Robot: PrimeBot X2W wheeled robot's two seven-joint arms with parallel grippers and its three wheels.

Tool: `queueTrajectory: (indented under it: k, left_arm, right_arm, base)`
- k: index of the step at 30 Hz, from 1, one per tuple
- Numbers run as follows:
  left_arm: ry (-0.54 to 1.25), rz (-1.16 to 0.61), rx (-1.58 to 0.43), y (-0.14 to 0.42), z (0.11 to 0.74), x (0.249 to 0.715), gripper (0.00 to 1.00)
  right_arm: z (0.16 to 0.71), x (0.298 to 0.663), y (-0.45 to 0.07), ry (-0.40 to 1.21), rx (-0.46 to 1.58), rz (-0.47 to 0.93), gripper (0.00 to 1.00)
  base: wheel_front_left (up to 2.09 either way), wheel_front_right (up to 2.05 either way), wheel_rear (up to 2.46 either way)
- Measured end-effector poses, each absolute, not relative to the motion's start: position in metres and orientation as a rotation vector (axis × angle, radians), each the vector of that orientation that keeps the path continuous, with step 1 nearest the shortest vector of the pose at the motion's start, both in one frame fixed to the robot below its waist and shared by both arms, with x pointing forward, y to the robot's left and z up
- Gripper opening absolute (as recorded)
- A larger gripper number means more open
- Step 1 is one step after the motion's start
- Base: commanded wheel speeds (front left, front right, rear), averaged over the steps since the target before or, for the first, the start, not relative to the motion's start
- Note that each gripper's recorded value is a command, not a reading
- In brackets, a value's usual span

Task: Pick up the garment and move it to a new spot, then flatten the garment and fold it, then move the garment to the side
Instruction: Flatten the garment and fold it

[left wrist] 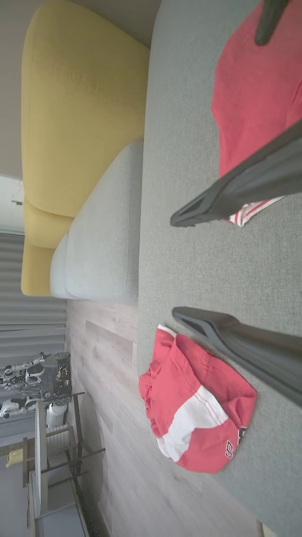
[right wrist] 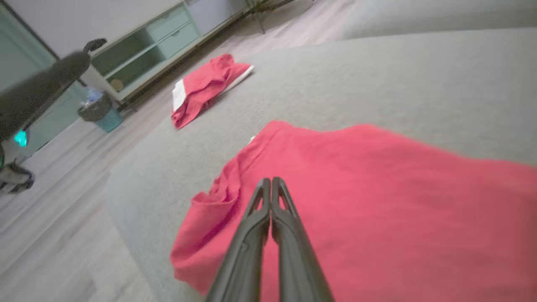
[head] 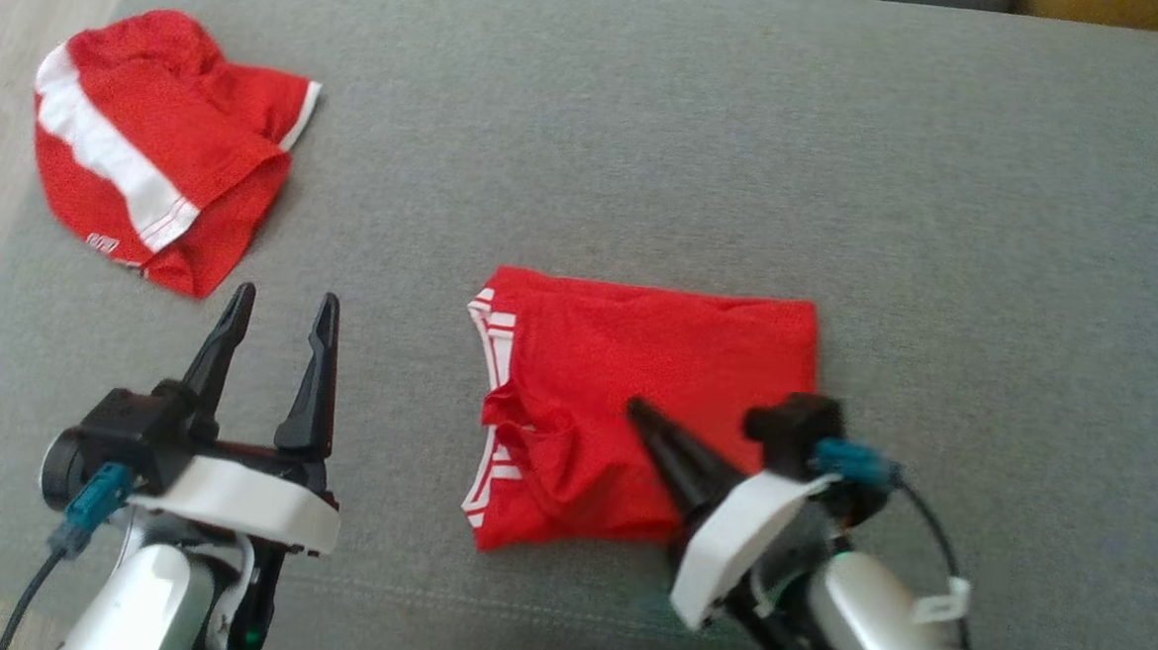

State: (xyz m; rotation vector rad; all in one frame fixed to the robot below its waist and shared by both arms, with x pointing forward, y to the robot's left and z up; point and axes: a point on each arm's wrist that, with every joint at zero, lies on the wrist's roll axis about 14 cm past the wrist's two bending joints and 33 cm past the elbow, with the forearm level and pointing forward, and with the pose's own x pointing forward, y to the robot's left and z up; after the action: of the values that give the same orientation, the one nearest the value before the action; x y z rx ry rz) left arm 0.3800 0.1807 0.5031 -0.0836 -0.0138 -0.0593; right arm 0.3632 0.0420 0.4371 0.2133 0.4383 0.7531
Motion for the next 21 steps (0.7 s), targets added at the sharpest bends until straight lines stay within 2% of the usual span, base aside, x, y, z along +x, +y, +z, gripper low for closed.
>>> queueTrajectory:
  k: [4,11,21]
  left_arm:
    - [-0.013,-0.031,-0.081,0.189,0.502,0.379,1.0]
    - [0.011,-0.007,-0.081,0.196,0.493,0.378,1.0]
    - [0.012,-0.009,-0.09,0.194,0.49,0.383,1.0]
  right_arm:
    - [0.417,0.347,0.068,0.521,0.194,0.854,0.0]
    - [0.398,0.341,0.087,0.598,0.162,0.932,0.0]
    - [0.4,0.325,0.114,0.594,0.1,1.081,0.0]
  base:
    - [0.0,0.0,0.0]
    - [0.0,0.0,0.0]
    - [0.0,0.0,0.0]
